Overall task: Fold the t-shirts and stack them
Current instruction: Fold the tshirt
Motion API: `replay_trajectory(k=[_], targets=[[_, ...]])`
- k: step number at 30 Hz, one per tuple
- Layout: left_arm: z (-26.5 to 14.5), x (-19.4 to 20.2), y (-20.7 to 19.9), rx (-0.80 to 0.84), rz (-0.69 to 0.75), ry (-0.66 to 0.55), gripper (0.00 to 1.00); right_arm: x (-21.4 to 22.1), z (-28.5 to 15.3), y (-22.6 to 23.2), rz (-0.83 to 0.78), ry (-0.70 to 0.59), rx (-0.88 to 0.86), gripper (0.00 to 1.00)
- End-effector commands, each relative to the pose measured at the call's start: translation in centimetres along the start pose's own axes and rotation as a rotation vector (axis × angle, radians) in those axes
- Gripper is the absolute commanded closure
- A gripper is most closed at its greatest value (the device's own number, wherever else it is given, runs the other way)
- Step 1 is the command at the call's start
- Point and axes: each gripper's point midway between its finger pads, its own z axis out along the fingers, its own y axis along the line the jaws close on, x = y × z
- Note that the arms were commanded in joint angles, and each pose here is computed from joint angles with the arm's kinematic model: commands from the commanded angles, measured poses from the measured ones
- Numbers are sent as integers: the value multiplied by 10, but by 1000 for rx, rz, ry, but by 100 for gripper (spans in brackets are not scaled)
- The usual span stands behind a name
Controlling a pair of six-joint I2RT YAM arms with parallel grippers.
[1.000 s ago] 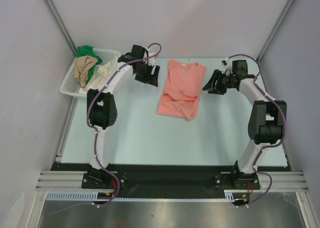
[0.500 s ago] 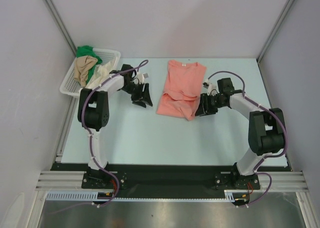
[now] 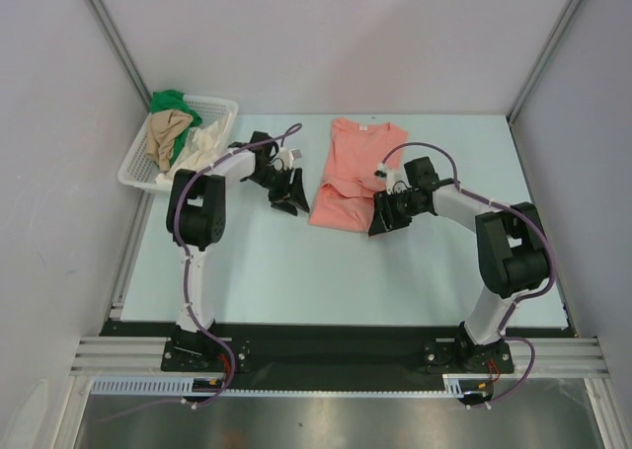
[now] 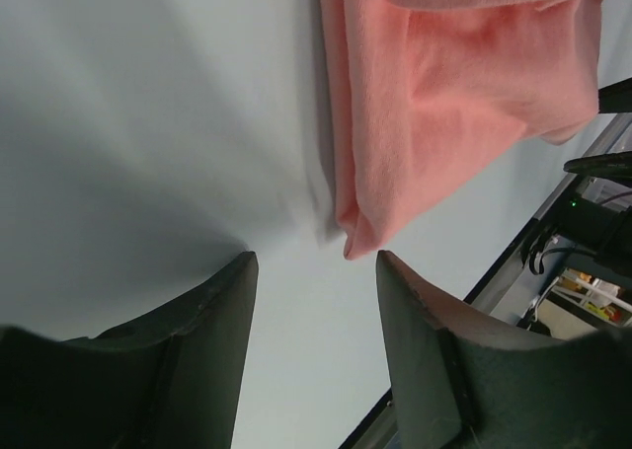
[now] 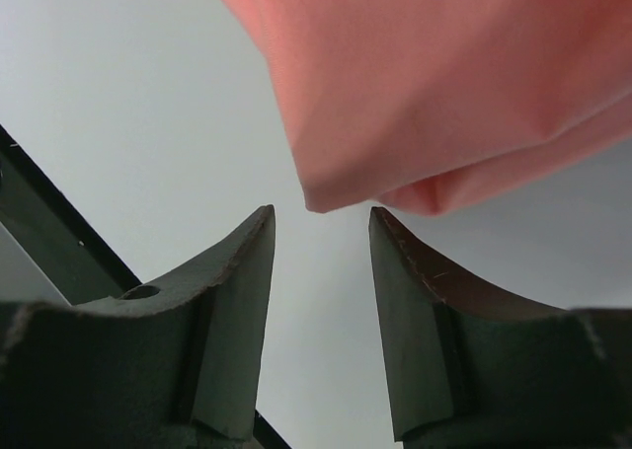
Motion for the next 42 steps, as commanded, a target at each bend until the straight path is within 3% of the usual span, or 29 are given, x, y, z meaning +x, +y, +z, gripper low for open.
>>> replay_trajectory(k=[1,13,17,21,22,24,25,28,42], targets=[[4,-13,-18,39,60,-19,43,-19,3,2,-77,-46,6,51],[17,-6,-23,42,71,16,45,-14,19,3,-86,-28,-2,53],[19,-5,-22,41,73,21,48,-12,26,11,-109,-24,-39,70],[18,-5,-22,39,85,24,68,-9,24,16,-126,-7,-41,90],[18,-5,-22,39,89,25,78,-10,21,15,-132,-10,-30,94],[17,-5,-23,41,92,24,85,-6,16,11,-128,-2,-19,99],[17,-4,-23,41,94,26,93,-5,14,11,-123,-3,-18,100],[16,-5,-23,34,97,21,99,-3,2,7,-102,-14,-11,100],[10,-6,-19,-11,135,20,100,20,-27,1,-51,-22,-9,100]])
